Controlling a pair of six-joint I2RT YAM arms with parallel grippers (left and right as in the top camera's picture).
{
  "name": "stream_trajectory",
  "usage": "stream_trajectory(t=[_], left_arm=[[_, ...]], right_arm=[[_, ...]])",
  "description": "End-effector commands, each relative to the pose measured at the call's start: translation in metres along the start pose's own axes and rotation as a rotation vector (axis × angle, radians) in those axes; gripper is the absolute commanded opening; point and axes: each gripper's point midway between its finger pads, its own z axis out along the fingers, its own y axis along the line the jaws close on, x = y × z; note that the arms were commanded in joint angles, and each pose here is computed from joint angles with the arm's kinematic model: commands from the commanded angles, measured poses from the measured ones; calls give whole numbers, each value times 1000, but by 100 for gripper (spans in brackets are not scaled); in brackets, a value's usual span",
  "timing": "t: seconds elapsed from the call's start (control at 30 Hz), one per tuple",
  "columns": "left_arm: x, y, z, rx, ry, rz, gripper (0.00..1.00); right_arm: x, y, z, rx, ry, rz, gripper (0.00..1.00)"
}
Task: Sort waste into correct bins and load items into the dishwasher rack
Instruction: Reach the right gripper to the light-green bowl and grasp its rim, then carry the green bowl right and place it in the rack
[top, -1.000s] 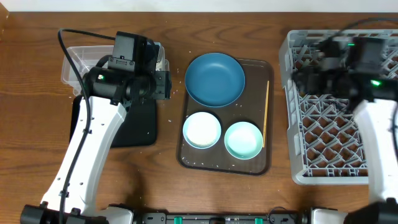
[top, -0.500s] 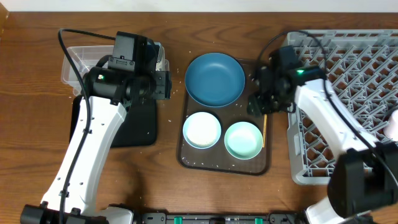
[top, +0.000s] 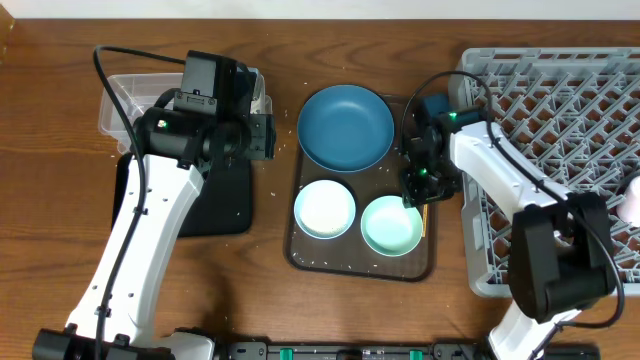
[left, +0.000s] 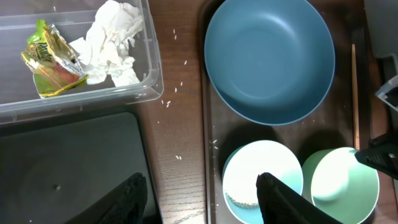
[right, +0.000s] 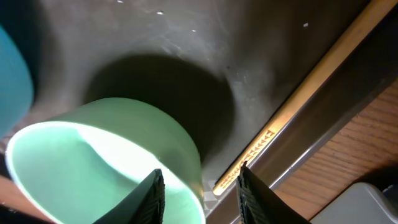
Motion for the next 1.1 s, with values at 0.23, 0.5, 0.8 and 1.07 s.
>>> stream_trajectory(t=[0.23,0.5,0.8,1.07], left_arm=[[1,2,2,-11,8,5,59],[1,2,2,-10,8,5,60],[1,2,2,-10,8,5,60],[1,2,2,-10,9,5,59]], right_arm=[[6,2,22,38,61,23,1],[-16,-25,-18,180,-57,73,1],[-70,-100,-164,442,-535,261,1],[-93,-185,-283,707,-965,429,1]])
